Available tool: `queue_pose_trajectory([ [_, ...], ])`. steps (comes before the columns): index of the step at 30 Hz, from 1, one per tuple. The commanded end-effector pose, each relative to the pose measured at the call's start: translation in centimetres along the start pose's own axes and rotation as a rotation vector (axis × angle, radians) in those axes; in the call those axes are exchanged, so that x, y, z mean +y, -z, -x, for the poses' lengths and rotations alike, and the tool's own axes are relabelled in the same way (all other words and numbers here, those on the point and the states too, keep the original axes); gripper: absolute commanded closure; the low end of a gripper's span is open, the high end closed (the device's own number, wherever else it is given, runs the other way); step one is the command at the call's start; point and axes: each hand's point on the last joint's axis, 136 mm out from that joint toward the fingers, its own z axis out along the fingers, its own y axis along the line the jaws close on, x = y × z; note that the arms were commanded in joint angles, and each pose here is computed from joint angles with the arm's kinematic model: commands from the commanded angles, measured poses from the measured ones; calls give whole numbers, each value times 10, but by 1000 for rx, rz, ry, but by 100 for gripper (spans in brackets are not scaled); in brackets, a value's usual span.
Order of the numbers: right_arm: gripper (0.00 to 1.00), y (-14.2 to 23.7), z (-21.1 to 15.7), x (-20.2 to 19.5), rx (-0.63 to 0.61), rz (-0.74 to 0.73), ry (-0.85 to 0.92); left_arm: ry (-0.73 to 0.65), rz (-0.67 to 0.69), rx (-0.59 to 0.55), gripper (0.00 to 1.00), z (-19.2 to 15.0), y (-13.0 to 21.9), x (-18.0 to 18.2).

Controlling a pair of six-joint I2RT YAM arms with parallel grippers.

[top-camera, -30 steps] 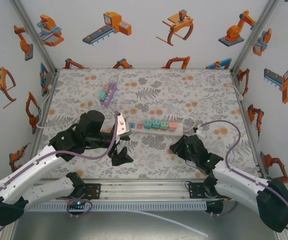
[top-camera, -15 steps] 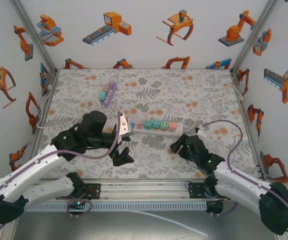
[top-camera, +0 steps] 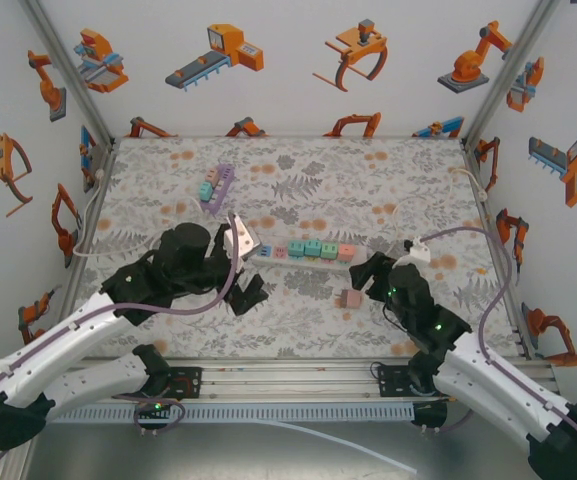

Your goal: Pull the plug off the socket

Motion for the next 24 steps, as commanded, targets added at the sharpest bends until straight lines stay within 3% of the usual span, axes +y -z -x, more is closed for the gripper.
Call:
queue_pose_trajectory([
  [1, 32, 10, 57, 21, -232, 27, 141, 80, 224, -41, 3, 1, 3, 37],
  [6, 26, 10, 87, 75, -382, 158, 541, 154, 466, -52, 3, -6, 13, 78],
  [10, 24, 2, 82, 119, -381, 280, 908, 265, 584, -65, 3, -12, 19, 104],
  [13, 19, -10, 70, 140, -345, 361, 1086, 419, 648, -96, 3, -20, 22, 124],
  [18, 17, -30, 34, 165, -136, 531, 1237, 667, 692, -148, 3, -35, 21, 149],
  [24, 16, -48, -9, 178, 206, 686, 1211, 873, 612, -147, 3, -44, 0, 165],
])
